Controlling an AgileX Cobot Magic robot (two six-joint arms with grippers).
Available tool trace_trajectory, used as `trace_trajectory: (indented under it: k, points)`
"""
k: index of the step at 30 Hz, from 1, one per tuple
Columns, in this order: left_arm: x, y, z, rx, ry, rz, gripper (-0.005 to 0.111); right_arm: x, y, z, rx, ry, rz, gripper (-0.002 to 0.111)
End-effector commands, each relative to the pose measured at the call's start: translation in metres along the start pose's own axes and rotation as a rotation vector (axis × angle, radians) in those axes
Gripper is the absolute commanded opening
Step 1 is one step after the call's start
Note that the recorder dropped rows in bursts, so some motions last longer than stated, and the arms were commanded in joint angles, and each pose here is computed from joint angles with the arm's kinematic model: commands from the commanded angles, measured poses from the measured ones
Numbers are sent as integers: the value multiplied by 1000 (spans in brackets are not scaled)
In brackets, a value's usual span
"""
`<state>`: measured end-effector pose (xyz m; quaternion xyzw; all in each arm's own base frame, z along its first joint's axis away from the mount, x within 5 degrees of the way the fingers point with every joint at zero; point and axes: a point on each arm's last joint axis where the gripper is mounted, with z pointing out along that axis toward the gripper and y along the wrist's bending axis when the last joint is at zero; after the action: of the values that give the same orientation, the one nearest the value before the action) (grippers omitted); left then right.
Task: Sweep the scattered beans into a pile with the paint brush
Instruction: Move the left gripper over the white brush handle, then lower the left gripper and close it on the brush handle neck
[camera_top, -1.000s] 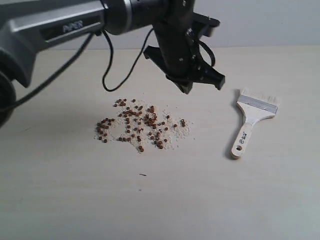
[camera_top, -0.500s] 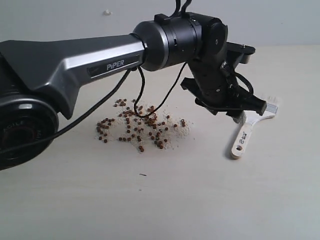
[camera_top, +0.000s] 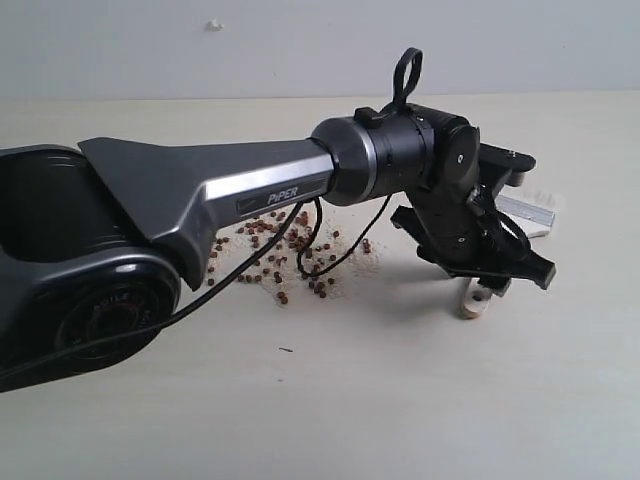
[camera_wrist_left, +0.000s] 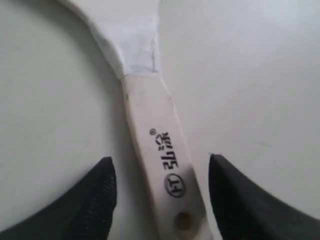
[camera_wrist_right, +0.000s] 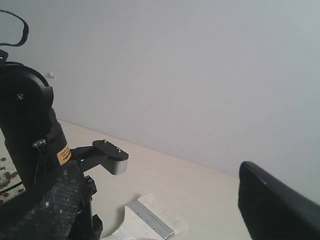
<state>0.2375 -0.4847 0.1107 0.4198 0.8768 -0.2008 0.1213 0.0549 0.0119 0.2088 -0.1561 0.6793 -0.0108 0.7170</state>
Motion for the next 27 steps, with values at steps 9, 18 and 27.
trace_trajectory:
  k: [9, 18, 27]
  points:
    - [-16, 11, -20, -231, -24, 92, 54, 1, 0, 0, 4, 6, -8, 79]
    - [-21, 9, -6, -244, -107, 185, 54, 1, 0, 0, 4, 6, -7, 79]
    - [-23, 4, 0, -263, -149, 275, 54, 1, 0, 0, 4, 6, -7, 79]
